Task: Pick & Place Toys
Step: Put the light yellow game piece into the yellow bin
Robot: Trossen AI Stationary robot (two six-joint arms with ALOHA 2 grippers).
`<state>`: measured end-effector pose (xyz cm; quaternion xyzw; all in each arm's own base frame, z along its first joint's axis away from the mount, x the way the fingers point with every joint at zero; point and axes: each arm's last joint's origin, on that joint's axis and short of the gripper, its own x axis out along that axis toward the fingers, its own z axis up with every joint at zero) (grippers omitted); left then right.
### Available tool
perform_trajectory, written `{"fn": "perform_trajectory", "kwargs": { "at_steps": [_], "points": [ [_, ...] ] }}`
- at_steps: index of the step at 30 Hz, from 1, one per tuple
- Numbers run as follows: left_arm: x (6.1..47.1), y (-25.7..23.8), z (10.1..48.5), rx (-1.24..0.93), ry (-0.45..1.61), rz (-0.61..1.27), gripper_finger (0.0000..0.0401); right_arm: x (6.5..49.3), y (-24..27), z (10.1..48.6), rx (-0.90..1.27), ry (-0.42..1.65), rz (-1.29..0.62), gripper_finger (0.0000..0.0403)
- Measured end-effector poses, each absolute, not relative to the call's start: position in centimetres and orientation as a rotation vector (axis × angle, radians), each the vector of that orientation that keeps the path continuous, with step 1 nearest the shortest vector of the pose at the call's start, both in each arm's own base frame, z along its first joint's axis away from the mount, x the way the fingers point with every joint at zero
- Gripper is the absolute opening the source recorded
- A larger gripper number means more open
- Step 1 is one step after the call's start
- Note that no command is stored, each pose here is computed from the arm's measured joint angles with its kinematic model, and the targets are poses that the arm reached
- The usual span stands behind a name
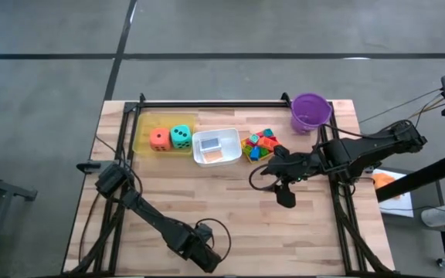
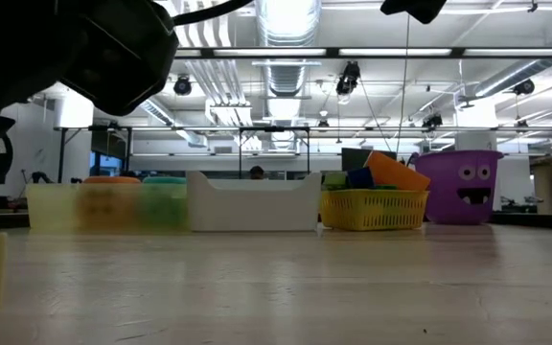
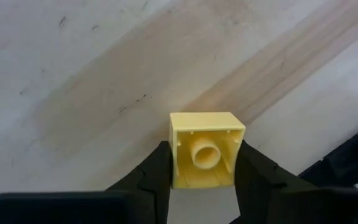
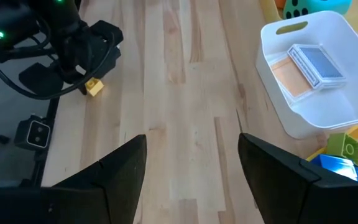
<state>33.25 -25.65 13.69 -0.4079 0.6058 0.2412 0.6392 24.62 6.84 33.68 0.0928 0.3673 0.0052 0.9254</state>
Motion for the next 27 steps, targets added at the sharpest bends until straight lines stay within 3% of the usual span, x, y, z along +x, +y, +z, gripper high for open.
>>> {"fn": "perform_trajectory", "kwargs": {
  "at_steps": [9, 15, 21, 27],
  "points": [
    [33.5, -25.5, 15.5, -1.003, 1.307, 0.528, 0.0118, 24.6, 7.2, 33.9, 0.181, 0.741, 0.082, 0.0251],
    [33.3, -23.6, 21.6, -1.030, 1.058, 0.479, 0.0118, 24.5, 9.1, 34.9, 0.022, 0.640, 0.176, 0.0251],
    [32.5, -19.0, 29.9, -1.011, 0.683, 0.419, 0.0118, 24.2, 10.5, 38.1, -0.134, 0.454, 0.124, 0.0251],
    [32.7, -14.1, 37.2, -0.934, 0.289, 0.192, 0.0118, 24.1, 10.8, 41.6, -0.211, 0.313, 0.144, 0.0251]
  ]
}}
